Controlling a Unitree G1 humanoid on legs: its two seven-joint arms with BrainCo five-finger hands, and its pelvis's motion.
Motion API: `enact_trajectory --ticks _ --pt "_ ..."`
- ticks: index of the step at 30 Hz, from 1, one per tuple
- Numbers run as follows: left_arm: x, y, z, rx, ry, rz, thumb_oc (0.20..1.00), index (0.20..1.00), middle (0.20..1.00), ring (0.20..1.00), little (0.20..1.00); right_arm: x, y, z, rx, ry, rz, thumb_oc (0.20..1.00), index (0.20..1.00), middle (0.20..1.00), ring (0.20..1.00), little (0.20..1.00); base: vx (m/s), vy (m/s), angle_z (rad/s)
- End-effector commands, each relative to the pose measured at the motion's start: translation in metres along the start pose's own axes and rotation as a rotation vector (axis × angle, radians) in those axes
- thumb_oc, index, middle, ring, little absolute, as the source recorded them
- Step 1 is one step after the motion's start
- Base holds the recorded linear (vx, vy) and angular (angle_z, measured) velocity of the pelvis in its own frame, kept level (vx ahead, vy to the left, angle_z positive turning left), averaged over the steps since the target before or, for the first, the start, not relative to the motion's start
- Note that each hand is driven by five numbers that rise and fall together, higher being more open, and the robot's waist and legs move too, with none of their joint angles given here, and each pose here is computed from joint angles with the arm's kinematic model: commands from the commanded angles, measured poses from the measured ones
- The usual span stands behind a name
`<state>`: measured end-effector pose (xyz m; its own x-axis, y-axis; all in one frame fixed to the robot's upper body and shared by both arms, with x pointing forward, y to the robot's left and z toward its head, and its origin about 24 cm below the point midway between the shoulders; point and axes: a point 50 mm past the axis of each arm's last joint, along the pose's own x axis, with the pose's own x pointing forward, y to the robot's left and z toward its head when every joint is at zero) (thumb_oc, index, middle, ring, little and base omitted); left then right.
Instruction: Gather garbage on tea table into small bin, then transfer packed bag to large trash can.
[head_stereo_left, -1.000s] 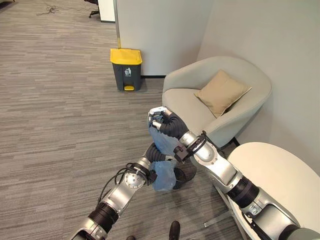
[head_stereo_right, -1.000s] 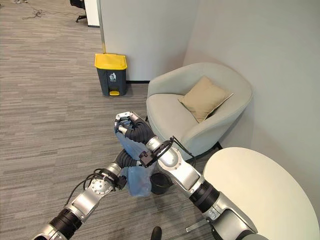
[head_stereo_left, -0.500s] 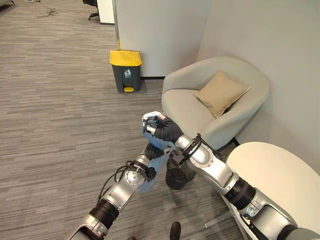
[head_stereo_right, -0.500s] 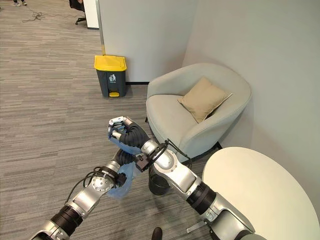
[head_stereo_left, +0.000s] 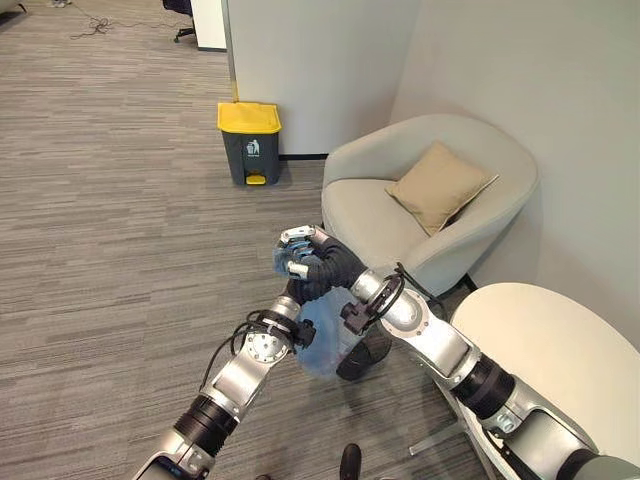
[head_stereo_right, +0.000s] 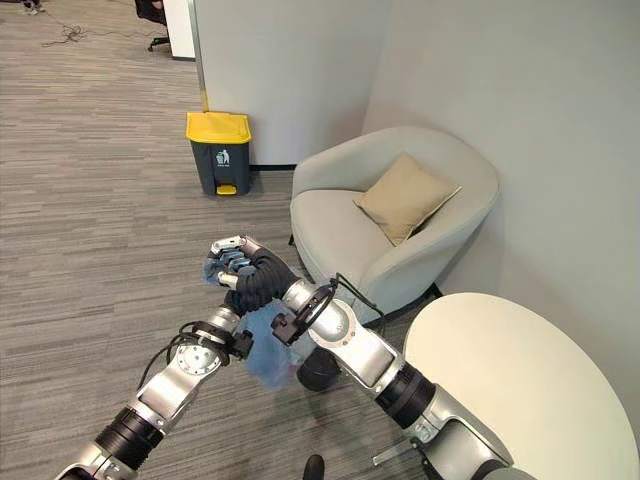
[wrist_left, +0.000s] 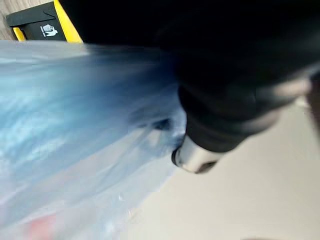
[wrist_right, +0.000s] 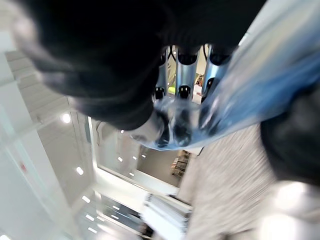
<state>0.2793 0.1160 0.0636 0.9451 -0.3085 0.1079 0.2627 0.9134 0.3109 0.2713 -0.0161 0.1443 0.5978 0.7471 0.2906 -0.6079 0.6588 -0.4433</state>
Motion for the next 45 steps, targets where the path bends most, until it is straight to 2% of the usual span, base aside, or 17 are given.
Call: enact_trajectory --ticks 1,13,18,20,23,25,27,28,30,31,35,45 --pt "0.010 0.010 0.028 -0.065 -0.161 0.051 0.200 0.200 0.200 0.200 0.200 0.014 -0.019 0.047 -0.169 -0.233 -0.065 1.000 1.000 1.000 1.000 1.000 0.00 0.000 0.00" --pt "-0.017 0.015 -0.021 -0.326 0.068 0.162 0.200 0.200 0.200 0.200 0.200 -0.014 -0.033 0.019 -0.220 -0.097 -0.201 1.000 1.000 1.000 1.000 1.000 0.01 -0.006 -0.06" --pt "-0.040 0.030 -0.043 -0.362 0.160 0.248 0.200 0.200 0.200 0.200 0.200 -0.042 -0.051 0.013 -0.238 -0.055 -0.322 1.000 1.000 1.000 1.000 1.000 0.01 0.000 0.00" --pt "-0.054 0.037 -0.055 -0.393 0.211 0.297 0.200 0.200 0.200 0.200 0.200 -0.067 -0.061 0.002 -0.223 0.012 -0.403 1.000 1.000 1.000 1.000 1.000 0.01 0.002 0.02" --pt "-0.082 0.050 -0.080 -0.417 0.320 0.371 0.200 0.200 0.200 0.200 0.200 -0.121 -0.066 -0.042 -0.188 0.287 -0.476 1.000 1.000 1.000 1.000 1.000 0.00 -0.005 -0.03" --pt "-0.098 0.058 -0.091 -0.411 0.376 0.395 0.200 0.200 0.200 0.200 0.200 -0.156 -0.060 -0.070 -0.172 0.479 -0.482 1.000 1.000 1.000 1.000 1.000 0.00 -0.016 -0.06" --pt "-0.120 0.073 -0.100 -0.304 0.439 0.398 0.200 0.200 0.200 0.200 0.200 -0.199 -0.052 -0.096 -0.177 0.699 -0.456 1.000 1.000 1.000 1.000 1.000 0.00 0.000 0.00" --pt "-0.141 0.081 -0.109 -0.246 0.510 0.417 0.200 0.200 0.200 0.200 0.200 -0.228 -0.041 -0.112 -0.141 0.838 -0.448 1.000 1.000 1.000 1.000 1.000 0.00 0.000 0.00" --pt "-0.166 0.081 -0.126 -0.297 0.610 0.487 0.200 0.200 0.200 0.200 0.200 -0.250 -0.029 -0.126 -0.076 0.950 -0.459 1.000 1.000 1.000 1.000 1.000 -0.01 -0.049 0.07" --pt "-0.179 0.080 -0.134 -0.350 0.655 0.544 0.200 0.200 0.200 0.200 0.200 -0.254 -0.026 -0.130 -0.054 0.977 -0.466 1.000 1.000 1.000 1.000 1.000 0.00 -0.058 0.09" --pt "-0.195 0.079 -0.139 -0.374 0.691 0.599 0.200 0.200 0.200 0.200 0.200 -0.253 -0.022 -0.130 -0.026 0.968 -0.472 1.000 1.000 1.000 1.000 1.000 -0.02 -0.053 0.12" --pt "-0.156 0.085 -0.126 -0.360 0.570 0.565 0.200 0.200 0.200 0.200 0.200 -0.245 -0.041 -0.129 -0.044 0.923 -0.577 1.000 1.000 1.000 1.000 1.000 -0.10 -0.002 0.55"
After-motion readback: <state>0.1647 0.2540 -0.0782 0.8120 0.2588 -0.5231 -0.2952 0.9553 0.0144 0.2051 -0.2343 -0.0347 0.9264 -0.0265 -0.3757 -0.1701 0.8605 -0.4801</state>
